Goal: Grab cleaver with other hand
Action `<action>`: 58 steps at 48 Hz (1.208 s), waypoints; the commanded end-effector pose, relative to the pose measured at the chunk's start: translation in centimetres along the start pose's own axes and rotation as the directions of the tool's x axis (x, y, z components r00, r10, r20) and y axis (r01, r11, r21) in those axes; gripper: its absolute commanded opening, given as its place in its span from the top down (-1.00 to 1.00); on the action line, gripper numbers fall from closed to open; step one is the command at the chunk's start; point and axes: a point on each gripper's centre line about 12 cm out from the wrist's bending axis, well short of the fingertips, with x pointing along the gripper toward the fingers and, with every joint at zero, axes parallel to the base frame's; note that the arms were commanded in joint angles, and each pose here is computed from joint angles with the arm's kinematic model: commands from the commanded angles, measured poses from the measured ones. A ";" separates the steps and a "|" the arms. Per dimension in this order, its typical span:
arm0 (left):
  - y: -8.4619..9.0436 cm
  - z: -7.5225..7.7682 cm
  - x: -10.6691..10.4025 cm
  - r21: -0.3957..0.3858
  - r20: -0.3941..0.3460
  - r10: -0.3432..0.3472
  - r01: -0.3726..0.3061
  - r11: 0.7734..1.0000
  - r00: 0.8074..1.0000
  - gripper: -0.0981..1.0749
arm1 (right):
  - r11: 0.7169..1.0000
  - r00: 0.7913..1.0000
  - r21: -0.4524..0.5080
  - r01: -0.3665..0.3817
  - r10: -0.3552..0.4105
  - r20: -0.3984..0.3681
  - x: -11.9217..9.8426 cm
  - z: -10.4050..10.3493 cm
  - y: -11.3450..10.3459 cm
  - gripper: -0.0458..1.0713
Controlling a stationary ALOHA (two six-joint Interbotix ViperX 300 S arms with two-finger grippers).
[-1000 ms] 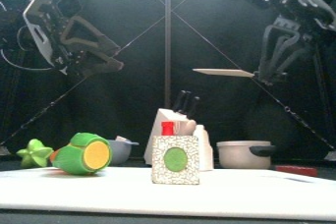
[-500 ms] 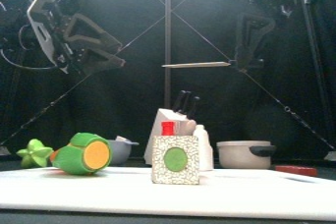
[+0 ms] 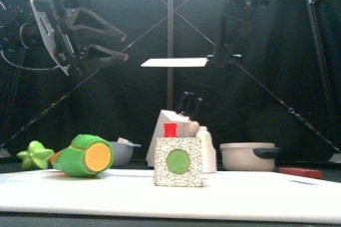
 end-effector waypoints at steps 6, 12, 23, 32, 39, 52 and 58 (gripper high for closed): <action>-0.7 1.0 1.1 -0.056 0.061 -0.043 0.046 0.997 0.997 -0.62 | 1.000 0.994 -0.005 0.022 -0.022 0.105 -1.6 1.7 -0.6 0.09; -0.4 1.1 1.3 -0.085 0.098 -0.043 0.051 0.995 0.994 -0.62 | 0.999 0.992 -0.014 0.032 -0.030 0.123 -1.7 1.9 -0.5 0.09; 0.4 1.0 1.9 -0.150 0.147 -0.021 0.044 0.988 0.989 -0.62 | 0.998 0.989 -0.036 0.046 -0.040 0.142 -1.7 1.9 0.0 0.09; 1.3 0.7 2.3 -0.197 0.155 0.007 0.024 0.980 0.988 -0.62 | 0.997 0.986 -0.050 0.051 -0.043 0.162 -1.9 2.1 0.3 0.09; 1.5 0.5 2.7 -0.201 0.151 0.011 0.019 0.979 0.988 -0.59 | 0.997 0.986 -0.051 0.050 -0.042 0.163 -1.9 2.1 0.4 0.09; 1.4 0.5 3.4 -0.201 0.152 0.010 0.022 0.979 0.988 -0.50 | 0.997 0.986 -0.065 0.038 -0.027 0.167 -1.6 2.1 1.0 0.09; 1.4 0.4 3.4 -0.201 0.149 0.010 0.020 0.979 0.989 -0.37 | 0.997 0.986 -0.063 0.038 -0.027 0.163 -1.5 2.0 1.0 0.09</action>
